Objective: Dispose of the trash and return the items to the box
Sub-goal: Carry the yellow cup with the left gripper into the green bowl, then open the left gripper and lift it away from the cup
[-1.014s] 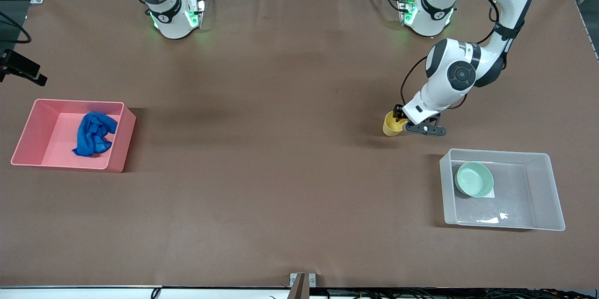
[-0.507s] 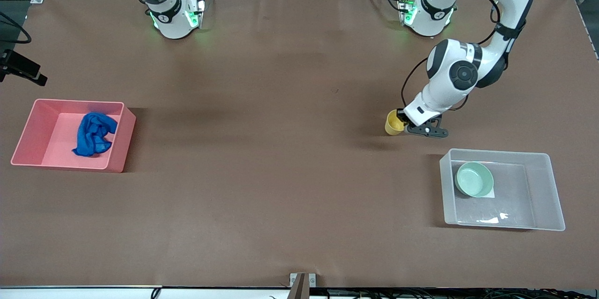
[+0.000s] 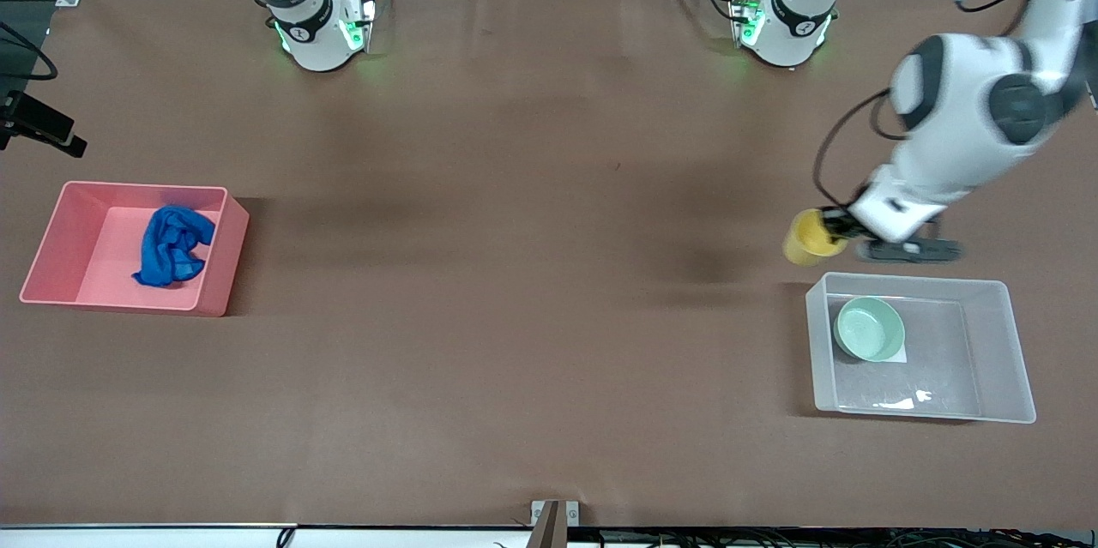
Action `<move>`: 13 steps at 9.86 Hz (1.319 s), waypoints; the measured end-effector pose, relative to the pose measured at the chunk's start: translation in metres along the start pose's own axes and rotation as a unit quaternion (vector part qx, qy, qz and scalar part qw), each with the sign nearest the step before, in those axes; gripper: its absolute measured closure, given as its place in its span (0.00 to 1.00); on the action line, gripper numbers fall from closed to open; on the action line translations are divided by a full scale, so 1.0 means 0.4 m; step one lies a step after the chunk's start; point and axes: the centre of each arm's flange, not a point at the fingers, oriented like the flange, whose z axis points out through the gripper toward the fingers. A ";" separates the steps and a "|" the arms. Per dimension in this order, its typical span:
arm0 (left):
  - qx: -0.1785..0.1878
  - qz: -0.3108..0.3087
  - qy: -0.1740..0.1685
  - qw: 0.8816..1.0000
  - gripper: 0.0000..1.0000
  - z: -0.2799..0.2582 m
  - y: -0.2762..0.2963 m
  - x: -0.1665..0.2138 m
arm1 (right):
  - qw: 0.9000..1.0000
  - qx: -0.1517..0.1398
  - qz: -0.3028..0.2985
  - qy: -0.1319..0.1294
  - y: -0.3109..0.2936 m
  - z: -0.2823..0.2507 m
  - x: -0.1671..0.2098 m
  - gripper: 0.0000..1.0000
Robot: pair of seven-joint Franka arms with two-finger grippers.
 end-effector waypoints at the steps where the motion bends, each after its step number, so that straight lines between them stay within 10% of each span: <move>1: 0.003 -0.003 0.011 1.000 0.97 -0.018 -0.065 0.039 | 1.000 0.000 0.000 0.000 0.001 0.000 0.000 0.00; 6: -0.001 -0.009 -0.012 1.000 0.97 0.181 -0.245 0.214 | 1.000 0.000 0.000 -0.001 0.001 0.001 0.000 0.00; 13: -0.010 -0.004 -0.073 0.997 0.95 0.429 -0.316 0.212 | 1.000 0.000 0.001 -0.001 0.002 0.002 0.001 0.00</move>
